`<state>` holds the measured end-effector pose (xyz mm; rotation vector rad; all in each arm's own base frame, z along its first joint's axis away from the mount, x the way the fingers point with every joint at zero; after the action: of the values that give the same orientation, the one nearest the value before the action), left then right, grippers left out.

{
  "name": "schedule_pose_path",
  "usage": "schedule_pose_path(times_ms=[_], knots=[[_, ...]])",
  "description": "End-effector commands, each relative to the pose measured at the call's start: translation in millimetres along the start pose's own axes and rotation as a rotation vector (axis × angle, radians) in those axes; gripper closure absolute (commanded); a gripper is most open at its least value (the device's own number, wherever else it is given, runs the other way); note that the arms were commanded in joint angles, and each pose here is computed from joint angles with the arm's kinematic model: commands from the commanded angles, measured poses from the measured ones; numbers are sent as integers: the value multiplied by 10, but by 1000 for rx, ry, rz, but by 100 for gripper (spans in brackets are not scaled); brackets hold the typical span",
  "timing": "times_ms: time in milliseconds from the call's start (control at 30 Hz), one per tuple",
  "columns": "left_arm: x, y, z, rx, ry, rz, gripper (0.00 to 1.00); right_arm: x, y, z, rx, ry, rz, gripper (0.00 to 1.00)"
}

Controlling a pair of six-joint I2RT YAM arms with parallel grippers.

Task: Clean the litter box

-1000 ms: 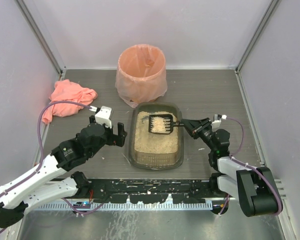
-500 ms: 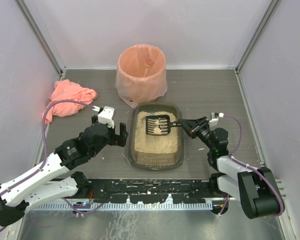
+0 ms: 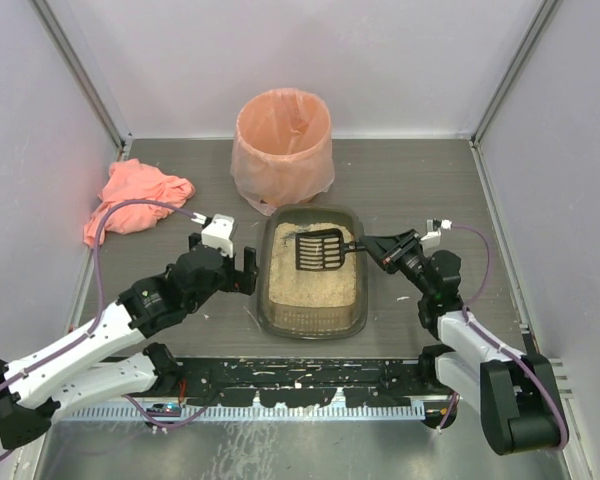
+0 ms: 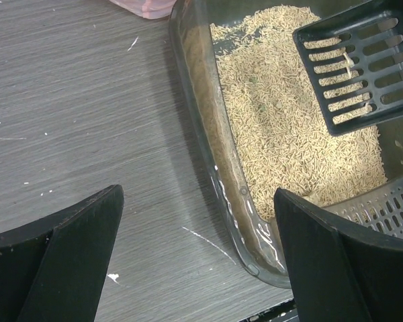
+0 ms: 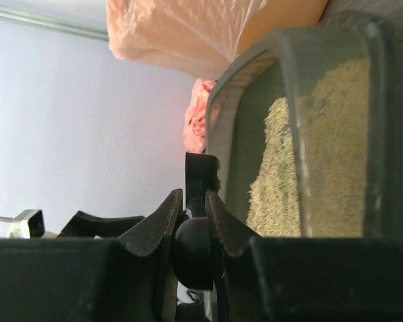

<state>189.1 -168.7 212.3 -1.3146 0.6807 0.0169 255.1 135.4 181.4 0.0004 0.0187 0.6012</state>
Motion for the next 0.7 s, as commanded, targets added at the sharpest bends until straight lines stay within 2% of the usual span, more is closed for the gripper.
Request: schedule_pose_path(times_ms=[0,200,367,500,667], knots=[[39,-131,-67,-25,23,-42,5,38,-99,145,-174,6,-30,99],[92,-86,-95,-22,27,-29,5,80,-132,205,-426,139,-10,99],[149,-39,-152,-24,45,-5,10,98,-143,313,-594,215,10,99],[177,13,-197,-30,65,12,17,199,7,476,-762,231,90,99],[165,67,-208,-42,76,19,21,363,367,538,-920,198,276,99]])
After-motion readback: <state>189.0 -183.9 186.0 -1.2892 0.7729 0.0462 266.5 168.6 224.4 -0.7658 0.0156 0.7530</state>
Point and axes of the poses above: each gripper's point midway between its finger pads, its own x axis out along the fingers, its own z axis along the line the jaws close on, y = z × x, the point moved 3 cm from there along -x, back along the fingers, and after that the axes turned 15 degrees about x, right-handed, at the moved point
